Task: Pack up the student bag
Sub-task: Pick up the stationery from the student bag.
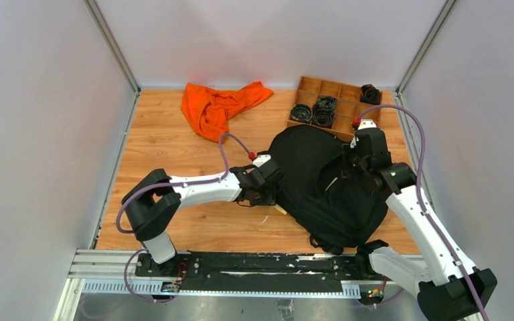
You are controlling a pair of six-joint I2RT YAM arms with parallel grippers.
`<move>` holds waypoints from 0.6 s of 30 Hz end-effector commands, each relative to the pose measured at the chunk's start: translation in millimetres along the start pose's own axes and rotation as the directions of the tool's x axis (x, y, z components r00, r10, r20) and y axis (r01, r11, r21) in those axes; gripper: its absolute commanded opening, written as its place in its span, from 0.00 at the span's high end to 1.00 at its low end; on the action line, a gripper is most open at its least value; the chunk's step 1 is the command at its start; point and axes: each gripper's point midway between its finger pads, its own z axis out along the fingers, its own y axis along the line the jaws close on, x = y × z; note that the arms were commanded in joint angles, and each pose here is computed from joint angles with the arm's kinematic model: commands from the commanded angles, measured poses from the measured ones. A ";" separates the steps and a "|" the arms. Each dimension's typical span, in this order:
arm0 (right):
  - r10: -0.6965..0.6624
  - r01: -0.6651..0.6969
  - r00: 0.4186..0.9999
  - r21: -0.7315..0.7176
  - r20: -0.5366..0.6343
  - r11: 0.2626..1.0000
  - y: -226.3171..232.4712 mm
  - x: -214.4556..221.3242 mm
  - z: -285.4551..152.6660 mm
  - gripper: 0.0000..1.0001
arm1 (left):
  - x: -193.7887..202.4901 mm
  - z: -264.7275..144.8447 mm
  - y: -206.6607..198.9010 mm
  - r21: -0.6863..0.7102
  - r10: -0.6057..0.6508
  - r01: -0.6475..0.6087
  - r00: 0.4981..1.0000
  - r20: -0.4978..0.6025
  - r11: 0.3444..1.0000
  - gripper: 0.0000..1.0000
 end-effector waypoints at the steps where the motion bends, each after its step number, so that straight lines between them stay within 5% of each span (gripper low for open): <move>1: -0.001 0.000 1.000 0.024 0.021 1.000 -6.4 -7.3 -11.6 1.00 | -21.1 11.5 -24.3 0.037 -0.060 0.057 0.996 0.062 0.998 0.54; 10: 0.003 -0.003 1.000 0.023 0.012 1.000 -5.9 -5.7 -10.7 1.00 | -19.2 23.3 -18.6 -0.006 -0.079 0.079 0.995 0.067 0.997 0.41; 18: -0.002 0.001 1.000 0.028 0.012 1.000 -7.1 -4.4 -10.1 1.00 | 0.6 31.7 -2.1 -0.085 -0.067 0.066 0.998 -0.009 0.994 0.47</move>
